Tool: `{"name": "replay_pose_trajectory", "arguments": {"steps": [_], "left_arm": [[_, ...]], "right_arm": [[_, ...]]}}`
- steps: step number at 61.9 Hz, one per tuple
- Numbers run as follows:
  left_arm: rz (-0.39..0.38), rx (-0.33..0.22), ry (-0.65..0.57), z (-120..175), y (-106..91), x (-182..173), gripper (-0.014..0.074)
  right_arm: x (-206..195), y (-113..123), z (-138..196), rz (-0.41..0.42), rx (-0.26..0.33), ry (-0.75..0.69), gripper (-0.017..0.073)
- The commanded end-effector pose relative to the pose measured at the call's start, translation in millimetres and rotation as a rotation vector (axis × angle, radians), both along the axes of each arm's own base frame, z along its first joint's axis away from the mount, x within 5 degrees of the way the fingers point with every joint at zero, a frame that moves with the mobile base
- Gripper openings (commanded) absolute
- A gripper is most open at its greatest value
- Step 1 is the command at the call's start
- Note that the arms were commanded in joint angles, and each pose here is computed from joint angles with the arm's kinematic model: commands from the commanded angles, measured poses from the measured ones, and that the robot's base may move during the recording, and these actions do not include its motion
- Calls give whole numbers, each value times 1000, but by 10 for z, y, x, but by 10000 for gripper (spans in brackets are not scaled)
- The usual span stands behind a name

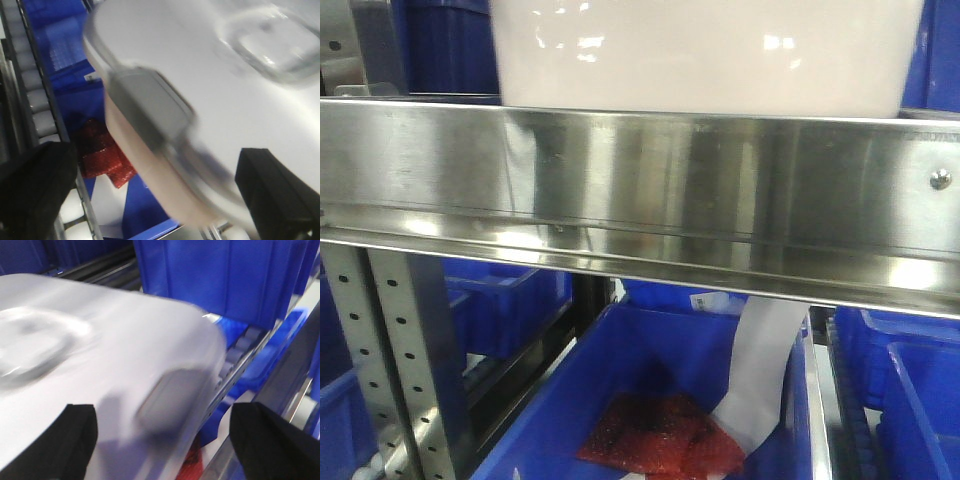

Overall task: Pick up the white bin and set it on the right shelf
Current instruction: 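Lower the bin onto the upper roller shelf with both grippers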

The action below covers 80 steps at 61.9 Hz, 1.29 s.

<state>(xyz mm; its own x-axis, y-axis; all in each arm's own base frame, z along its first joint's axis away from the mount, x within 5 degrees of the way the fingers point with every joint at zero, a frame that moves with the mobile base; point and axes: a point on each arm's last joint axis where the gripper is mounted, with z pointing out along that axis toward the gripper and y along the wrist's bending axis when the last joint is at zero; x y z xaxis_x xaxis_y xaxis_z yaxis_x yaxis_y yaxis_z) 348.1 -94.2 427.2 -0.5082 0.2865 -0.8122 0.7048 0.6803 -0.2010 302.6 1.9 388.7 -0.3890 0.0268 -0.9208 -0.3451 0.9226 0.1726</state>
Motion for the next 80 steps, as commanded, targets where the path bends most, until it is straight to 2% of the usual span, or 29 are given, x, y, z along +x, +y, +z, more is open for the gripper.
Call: {"name": "replay_pose_trajectory", "arguments": {"steps": [1,9,16,20,24,29,35,44,48,52,57,61,80], "left_arm": [[-28,-66,-116,486,-12,-378,496],[-80,-47,-131,649,4,-675,385],[-98,-40,-138,777,26,-925,218],[-75,-27,-135,833,57,-1044,86],[-65,-23,-133,875,74,-1137,-17],[-48,-4,-118,894,101,-1220,-127],[48,32,-64,845,171,-1245,-119],[229,148,32,622,333,-1243,-119],[275,194,54,494,389,-1264,-119],[316,216,56,367,432,-1303,-119],[346,204,37,195,455,-1382,-119],[376,169,-5,74,470,-1478,-118],[548,13,-335,-502,643,-2175,-118]], "right_arm": [[-284,41,430,-4,14,-142,629],[-603,115,655,22,37,-198,536],[-893,181,817,43,65,-235,335],[-1091,218,904,56,58,-262,176],[-1232,236,954,56,41,-279,63],[-1385,240,976,32,28,-278,76],[-1527,205,881,-25,-30,-244,76],[-1742,129,580,-137,-99,-161,76],[-1835,100,426,-180,-119,-137,76],[-1927,81,283,-216,-130,-126,76],[-2036,69,127,-251,-132,-145,76],[-2123,65,10,-275,-131,-183,76],[-2535,75,-442,-349,-113,-366,76]]}}
